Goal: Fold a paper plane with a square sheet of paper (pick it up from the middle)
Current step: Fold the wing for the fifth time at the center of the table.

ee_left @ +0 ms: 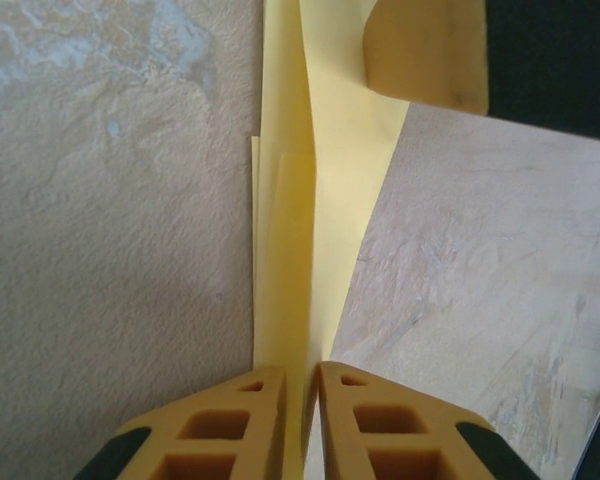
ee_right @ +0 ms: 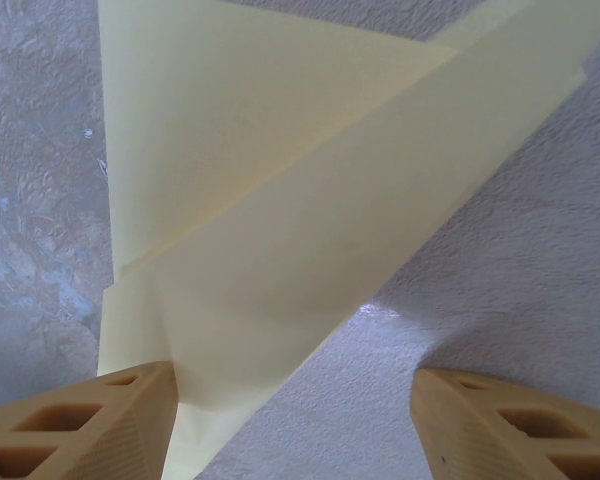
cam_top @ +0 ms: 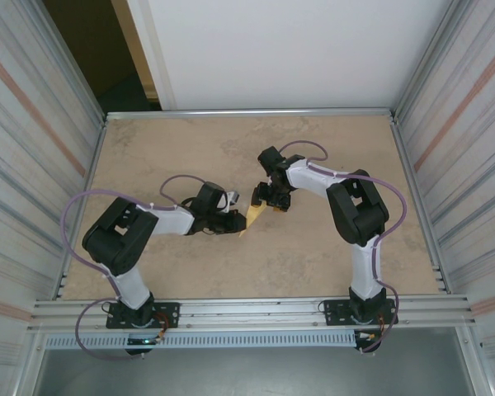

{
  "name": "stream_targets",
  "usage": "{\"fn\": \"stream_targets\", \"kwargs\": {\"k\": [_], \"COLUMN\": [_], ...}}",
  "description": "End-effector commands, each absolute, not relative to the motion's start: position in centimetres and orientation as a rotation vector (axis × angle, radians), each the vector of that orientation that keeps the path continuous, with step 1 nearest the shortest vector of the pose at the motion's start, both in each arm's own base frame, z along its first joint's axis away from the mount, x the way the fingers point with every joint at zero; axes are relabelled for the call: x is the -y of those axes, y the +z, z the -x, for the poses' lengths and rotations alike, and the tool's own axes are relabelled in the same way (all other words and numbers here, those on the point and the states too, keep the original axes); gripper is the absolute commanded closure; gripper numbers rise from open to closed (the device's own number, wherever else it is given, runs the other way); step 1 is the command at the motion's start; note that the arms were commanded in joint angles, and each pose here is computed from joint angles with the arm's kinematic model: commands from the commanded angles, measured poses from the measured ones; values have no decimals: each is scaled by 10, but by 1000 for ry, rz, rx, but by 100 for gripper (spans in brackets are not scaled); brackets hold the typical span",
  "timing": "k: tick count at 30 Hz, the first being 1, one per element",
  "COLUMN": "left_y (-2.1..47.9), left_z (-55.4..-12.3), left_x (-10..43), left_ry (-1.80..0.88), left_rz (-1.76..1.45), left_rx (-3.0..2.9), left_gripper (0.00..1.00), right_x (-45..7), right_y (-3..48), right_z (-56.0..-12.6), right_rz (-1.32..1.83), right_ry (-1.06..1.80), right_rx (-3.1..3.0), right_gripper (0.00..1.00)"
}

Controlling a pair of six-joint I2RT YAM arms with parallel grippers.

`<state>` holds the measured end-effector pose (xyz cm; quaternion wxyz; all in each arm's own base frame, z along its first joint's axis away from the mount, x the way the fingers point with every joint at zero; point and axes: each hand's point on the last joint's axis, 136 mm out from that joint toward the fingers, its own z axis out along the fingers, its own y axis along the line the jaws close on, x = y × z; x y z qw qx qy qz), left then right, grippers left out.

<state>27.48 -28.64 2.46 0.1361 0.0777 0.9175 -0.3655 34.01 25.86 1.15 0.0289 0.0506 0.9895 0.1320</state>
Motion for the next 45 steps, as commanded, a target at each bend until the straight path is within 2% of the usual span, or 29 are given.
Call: {"fn": "stream_targets", "kwargs": {"k": [1, 8, 14, 21, 45], "left_y": [44, 67, 80, 71, 27], "left_z": [-279, -287, -289, -295, -294], "left_x": [282, 274, 301, 318, 304], "left_ry": [-1002, -947, -1104, -1178, -1052], "left_rz": [-228, -187, -232, -217, -110], "left_rx": [-2632, -2572, -2537, -2560, -2689], "left_gripper": [79, 73, 81, 89, 93], "right_x": [-228, -228, -228, -229, -228], "right_y": [-73, -74, -75, -76, -83], "right_z": [-312, -311, -310, -309, -305], "right_rz": [-174, -179, -180, -186, -181], "right_ry": [144, 153, 160, 168, 147], "right_rx": [-3190, -3199, -3201, -3206, -3226], "right_gripper": [34, 34, 35, 35, 34]}}
